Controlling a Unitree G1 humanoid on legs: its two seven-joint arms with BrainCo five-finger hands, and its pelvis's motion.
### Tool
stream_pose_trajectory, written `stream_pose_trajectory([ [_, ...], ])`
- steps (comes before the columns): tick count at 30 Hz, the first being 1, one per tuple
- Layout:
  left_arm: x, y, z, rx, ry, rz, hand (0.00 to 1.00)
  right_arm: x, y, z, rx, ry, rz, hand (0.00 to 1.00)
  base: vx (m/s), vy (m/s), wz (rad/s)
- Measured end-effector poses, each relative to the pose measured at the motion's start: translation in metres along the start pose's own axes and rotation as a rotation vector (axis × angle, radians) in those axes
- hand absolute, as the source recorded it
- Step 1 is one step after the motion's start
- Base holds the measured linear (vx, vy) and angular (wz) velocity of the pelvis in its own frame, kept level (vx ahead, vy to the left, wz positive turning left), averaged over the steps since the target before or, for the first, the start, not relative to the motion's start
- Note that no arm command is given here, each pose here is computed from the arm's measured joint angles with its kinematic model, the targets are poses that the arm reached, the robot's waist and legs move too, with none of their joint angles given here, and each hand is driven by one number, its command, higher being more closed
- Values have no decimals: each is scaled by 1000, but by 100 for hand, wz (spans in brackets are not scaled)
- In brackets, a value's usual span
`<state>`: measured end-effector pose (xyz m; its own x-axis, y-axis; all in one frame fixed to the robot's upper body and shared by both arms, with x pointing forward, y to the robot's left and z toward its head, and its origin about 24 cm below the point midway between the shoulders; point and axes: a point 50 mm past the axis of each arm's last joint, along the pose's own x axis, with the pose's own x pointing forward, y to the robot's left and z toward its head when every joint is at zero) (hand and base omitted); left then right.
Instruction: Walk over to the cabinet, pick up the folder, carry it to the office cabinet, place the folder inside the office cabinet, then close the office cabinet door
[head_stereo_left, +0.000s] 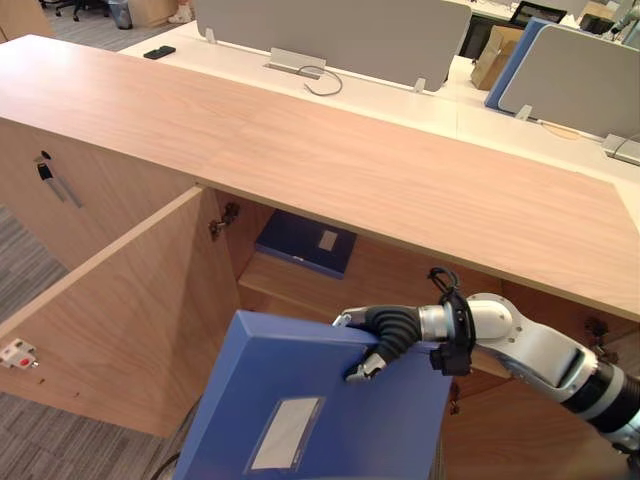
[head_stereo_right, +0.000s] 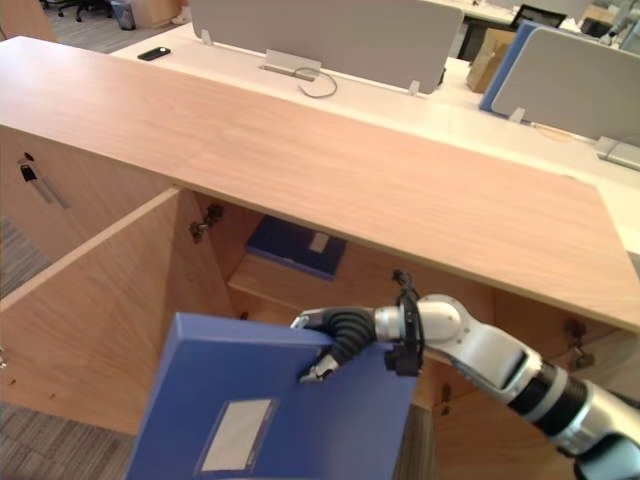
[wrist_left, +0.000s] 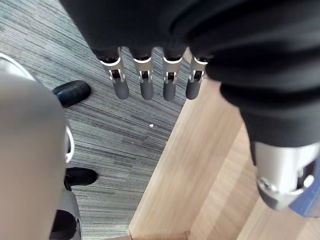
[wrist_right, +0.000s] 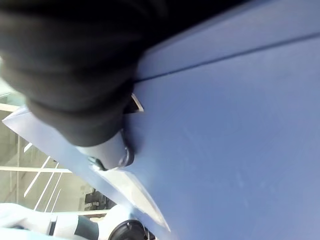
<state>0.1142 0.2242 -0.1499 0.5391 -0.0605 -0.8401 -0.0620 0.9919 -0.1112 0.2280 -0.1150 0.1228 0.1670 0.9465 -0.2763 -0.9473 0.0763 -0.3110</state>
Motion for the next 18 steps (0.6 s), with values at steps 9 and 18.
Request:
stream_pose_trajectory([
  [9,-5,8,-11,-43,27,49,0,-9,5,-50,173,87,-131,100,1,15,3],
  [18,-3,-4,-13,-55,17,28,0,-16,10,-157,482,325,-566,100,3,2,-1],
])
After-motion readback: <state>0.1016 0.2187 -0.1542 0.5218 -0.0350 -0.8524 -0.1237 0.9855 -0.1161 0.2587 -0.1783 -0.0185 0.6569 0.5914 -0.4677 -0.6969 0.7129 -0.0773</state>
